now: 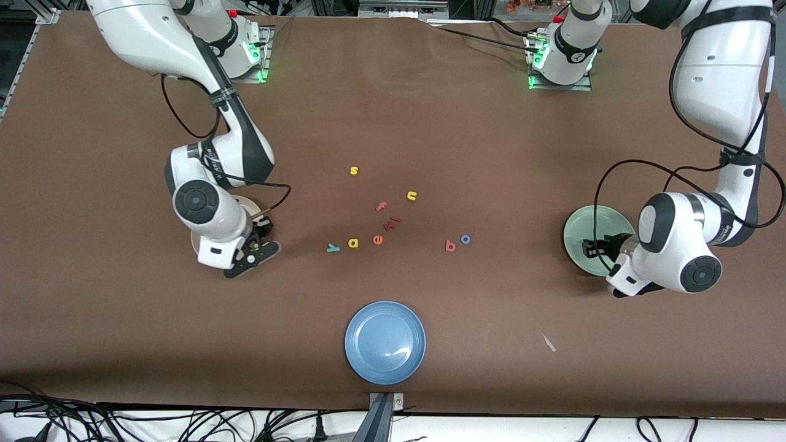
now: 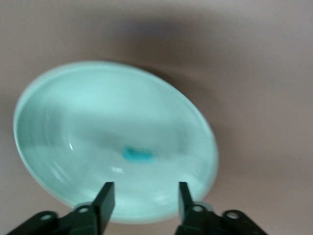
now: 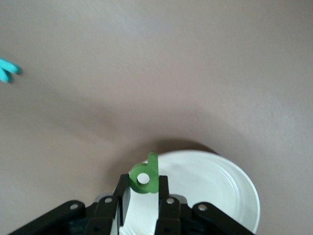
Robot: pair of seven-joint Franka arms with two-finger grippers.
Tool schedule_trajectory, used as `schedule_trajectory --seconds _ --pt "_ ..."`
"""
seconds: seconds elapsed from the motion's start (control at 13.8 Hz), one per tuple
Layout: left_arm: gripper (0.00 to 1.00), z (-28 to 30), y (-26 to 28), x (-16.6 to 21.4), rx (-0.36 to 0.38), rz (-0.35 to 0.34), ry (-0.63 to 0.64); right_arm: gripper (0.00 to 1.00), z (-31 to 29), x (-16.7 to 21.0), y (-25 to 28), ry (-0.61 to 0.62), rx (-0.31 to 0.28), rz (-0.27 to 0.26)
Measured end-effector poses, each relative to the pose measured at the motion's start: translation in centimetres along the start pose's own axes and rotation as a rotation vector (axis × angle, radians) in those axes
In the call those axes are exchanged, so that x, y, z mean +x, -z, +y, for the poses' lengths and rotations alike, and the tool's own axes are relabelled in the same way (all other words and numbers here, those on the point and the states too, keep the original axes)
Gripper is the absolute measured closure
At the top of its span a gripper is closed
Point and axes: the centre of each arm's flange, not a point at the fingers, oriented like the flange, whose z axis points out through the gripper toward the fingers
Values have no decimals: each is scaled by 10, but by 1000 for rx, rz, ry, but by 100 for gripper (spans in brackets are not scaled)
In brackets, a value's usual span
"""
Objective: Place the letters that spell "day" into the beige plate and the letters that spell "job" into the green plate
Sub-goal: 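Open both grippers to drop the letters onto the plates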
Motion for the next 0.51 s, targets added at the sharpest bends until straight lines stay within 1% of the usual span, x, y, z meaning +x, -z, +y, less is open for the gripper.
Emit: schedule_trajectory --seconds 0.15,0.22,0.29,0.36,0.44,0.51 --pt "11 64 20 -33 -16 9 43 73 4 -23 -28 -13 -6 10" --pt "7 97 23 -48 -37 17 71 73 5 -37 -45 -21 -8 17" --pt "7 126 21 -57 -65 36 101 73 4 -51 -60 -26 -8 17" --pt "11 150 15 -64 -84 57 125 73 4 -64 -70 -31 -6 13" --pt "11 172 3 -70 -96 79 149 73 6 -73 -75 -38 -6 8" --pt "11 190 -12 -73 -111 102 175 67 9 -77 -75 -45 -7 7"
